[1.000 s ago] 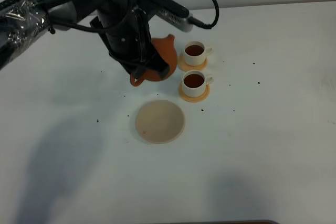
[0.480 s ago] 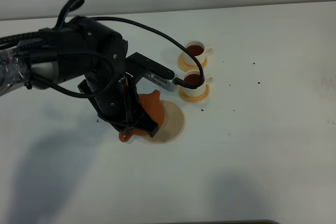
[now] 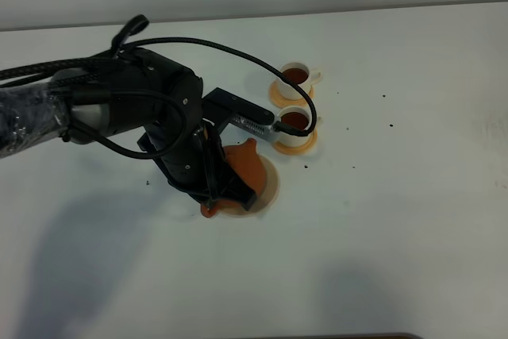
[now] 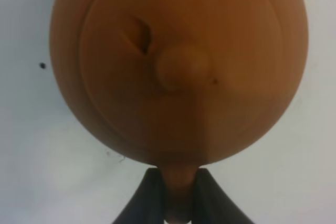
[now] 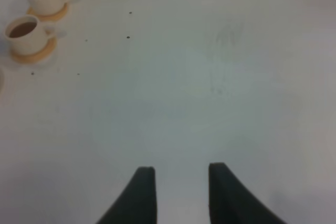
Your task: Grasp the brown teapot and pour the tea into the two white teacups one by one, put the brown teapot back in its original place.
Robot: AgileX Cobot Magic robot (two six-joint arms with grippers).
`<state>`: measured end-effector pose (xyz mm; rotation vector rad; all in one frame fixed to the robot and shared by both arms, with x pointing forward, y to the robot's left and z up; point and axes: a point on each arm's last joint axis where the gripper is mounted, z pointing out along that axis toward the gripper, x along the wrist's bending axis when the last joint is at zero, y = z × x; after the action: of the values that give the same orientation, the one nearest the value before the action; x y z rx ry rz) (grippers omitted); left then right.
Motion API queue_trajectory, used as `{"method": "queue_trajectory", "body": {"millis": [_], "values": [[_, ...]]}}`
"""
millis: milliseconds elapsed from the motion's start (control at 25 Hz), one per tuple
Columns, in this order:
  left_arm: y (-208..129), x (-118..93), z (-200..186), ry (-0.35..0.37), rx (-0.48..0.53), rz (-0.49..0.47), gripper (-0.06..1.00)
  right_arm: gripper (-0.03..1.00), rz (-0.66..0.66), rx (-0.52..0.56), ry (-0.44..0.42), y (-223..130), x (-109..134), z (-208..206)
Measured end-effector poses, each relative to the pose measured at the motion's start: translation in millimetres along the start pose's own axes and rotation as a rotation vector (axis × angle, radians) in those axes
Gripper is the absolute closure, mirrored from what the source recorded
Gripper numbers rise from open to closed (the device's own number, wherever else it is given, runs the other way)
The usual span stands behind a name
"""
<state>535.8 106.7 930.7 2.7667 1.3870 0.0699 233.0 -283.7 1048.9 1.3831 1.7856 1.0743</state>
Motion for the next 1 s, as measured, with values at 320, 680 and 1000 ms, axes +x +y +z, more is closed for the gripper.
{"method": "queue_trajectory", "body": {"millis": [320, 680, 1000], "values": [[4.4, -2.6, 2.8, -0.004, -0.038, 0.002, 0.83, 0.73, 0.0, 0.0, 0.0, 0.0, 0.0, 0.0], [1.7, -2.8, 2.8, -0.006, -0.008, 0.002, 0.83, 0.73, 0.0, 0.0, 0.0, 0.0, 0.0, 0.0], [2.5, -2.8, 2.8, -0.006, -0.017, 0.003, 0.74, 0.73, 0.0, 0.0, 0.0, 0.0, 0.0, 0.0]]}}
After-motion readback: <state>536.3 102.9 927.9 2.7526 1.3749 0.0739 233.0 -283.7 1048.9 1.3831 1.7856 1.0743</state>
